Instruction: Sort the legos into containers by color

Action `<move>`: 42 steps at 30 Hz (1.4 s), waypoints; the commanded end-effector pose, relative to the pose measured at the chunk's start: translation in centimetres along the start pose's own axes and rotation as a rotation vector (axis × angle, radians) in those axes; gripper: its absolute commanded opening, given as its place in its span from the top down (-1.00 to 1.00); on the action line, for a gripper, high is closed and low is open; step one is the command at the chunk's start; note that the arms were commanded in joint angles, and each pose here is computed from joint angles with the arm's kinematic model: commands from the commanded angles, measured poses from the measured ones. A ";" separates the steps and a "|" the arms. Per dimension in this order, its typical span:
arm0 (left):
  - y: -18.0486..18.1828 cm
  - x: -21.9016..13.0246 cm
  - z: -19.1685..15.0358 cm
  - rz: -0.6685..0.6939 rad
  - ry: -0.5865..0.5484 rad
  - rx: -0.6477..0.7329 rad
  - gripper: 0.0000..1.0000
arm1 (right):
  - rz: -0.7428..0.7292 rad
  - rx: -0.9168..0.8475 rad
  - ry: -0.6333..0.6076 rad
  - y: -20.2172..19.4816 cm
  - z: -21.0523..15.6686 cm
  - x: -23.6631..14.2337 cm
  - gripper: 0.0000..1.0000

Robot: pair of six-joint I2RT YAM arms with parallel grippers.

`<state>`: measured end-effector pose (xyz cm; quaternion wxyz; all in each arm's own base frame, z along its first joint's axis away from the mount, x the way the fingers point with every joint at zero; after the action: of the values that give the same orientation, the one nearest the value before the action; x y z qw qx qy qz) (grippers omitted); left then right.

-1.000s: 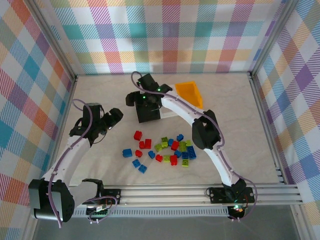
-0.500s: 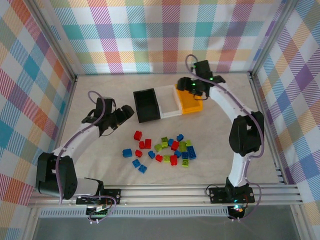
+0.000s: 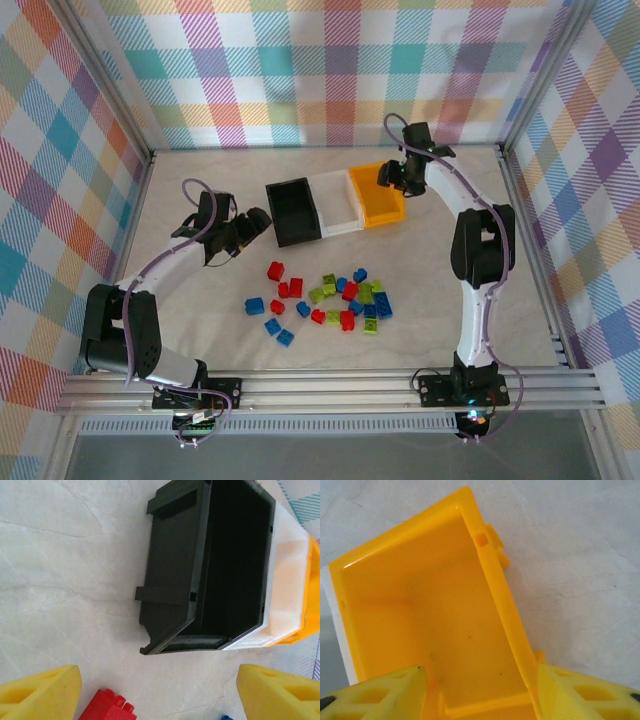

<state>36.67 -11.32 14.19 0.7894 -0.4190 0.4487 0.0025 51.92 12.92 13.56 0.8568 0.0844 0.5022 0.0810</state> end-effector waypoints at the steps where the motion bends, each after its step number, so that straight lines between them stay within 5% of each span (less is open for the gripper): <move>1: -1.2 0.1 0.2 -0.029 0.013 0.010 -0.63 | -0.066 -0.010 0.067 -1.5 -1.3 1.2 -0.13; 7: -1.4 0.2 0.2 -0.031 0.016 0.018 -0.63 | -0.120 -0.023 0.061 -2.4 -1.2 1.6 -0.26; 17: -1.6 0.7 0.2 -0.031 0.037 0.026 -0.63 | -0.135 -0.050 0.138 -2.3 -3.3 3.2 0.17; 35: -1.7 -0.1 -0.4 -0.051 0.055 0.041 -0.63 | -0.149 -0.166 0.162 0.3 -7.4 1.2 0.66; 42: -1.6 -0.5 -0.6 -0.050 0.056 0.050 -0.64 | -0.145 -0.231 0.156 0.8 -8.6 -0.4 1.00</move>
<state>37.30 -12.24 14.47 0.7841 -0.4163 0.4598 -0.0233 44.25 13.70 7.20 0.8048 -0.0483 0.5885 0.0601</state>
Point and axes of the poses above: each hand's point on the last joint's axis, 136 mm out from that joint toward the fingers, its own x axis out along the fingers, its own y axis along the line the jaws close on, z = x × y, the point moved 2 cm from there along -x, back along the fingers, and after that the axes turned 7 degrees about -x, right-handed, at the moved point
